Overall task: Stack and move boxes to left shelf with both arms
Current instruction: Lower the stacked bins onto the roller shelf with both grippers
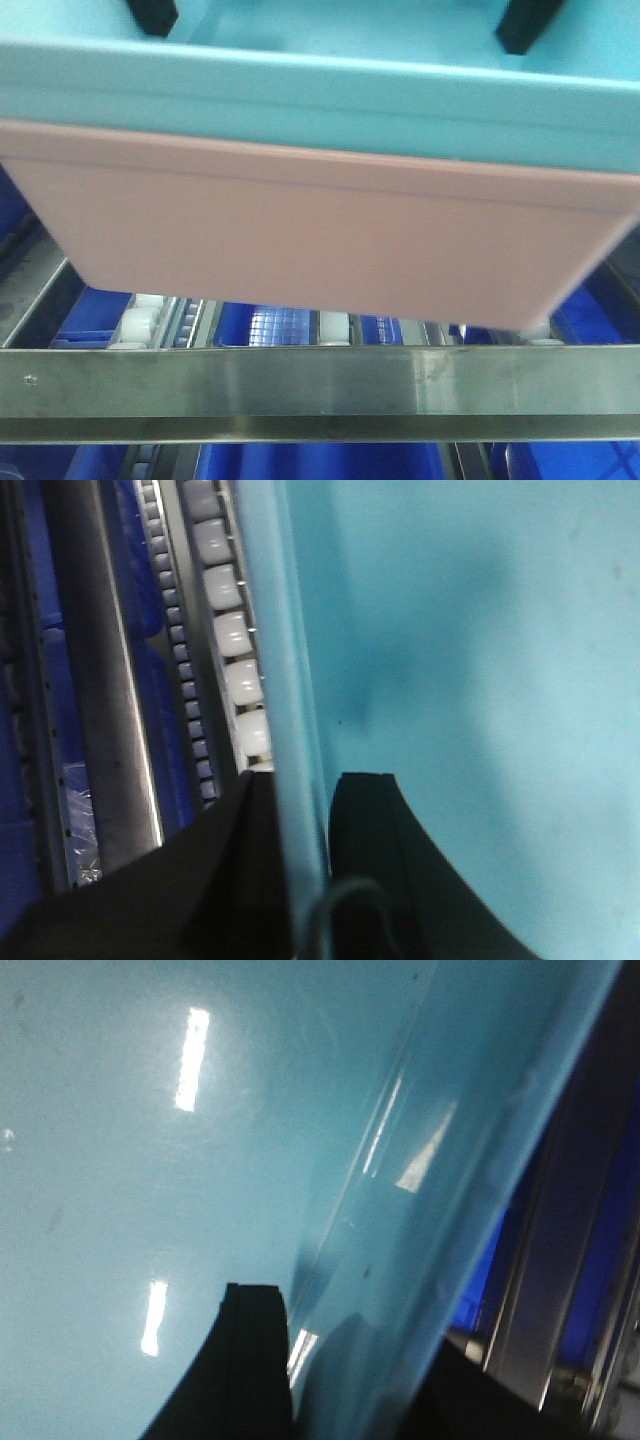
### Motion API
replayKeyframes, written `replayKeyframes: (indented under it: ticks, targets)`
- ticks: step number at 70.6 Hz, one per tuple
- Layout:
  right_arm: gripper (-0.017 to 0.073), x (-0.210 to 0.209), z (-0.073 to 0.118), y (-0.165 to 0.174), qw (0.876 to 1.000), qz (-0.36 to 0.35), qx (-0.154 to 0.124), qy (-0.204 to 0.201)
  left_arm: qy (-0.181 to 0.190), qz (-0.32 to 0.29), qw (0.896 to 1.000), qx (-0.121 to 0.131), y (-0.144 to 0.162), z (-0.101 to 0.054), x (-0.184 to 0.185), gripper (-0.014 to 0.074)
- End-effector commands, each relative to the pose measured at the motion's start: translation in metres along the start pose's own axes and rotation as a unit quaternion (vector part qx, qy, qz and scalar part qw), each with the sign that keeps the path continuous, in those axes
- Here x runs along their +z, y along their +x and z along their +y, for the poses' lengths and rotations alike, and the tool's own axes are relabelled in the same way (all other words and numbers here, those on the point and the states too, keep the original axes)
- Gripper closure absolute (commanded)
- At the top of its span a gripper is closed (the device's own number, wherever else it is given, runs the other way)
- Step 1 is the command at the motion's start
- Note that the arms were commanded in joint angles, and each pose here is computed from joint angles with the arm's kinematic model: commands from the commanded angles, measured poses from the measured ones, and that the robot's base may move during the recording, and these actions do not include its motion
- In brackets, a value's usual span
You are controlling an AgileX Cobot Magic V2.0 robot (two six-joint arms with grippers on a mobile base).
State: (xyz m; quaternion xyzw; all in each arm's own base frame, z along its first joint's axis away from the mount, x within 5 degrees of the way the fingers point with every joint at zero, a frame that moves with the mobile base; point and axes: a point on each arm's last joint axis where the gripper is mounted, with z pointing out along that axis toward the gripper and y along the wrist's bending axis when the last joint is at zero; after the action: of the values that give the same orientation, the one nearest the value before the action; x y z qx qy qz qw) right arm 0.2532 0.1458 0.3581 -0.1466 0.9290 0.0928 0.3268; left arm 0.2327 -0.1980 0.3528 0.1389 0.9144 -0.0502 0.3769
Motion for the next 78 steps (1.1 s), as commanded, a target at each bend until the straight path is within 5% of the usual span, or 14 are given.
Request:
replayKeyframes:
  ticks: [1,38,58,78]
  targets:
    - [0.0527,-0.014,0.010,-0.032,0.996,-0.083,-0.035,-0.029,0.052,-0.109,0.993,0.007,-0.028,-0.004,-0.011,0.0596]
    - [0.0527,0.054,-0.006,-0.081,0.997,-0.063,-0.039,0.007,0.093,-0.187,0.978,-0.011,-0.058,0.006,0.064,0.0596]
    - [0.0527,0.084,-0.007,-0.079,0.998,-0.048,-0.043,0.011,0.081,-0.146,0.986,-0.006,-0.047,0.004,0.105,0.0596]
    - [0.0527,0.086,-0.007,-0.081,0.997,-0.055,-0.045,0.012,0.070,-0.132,0.989,-0.007,-0.044,0.006,0.108,0.0596]
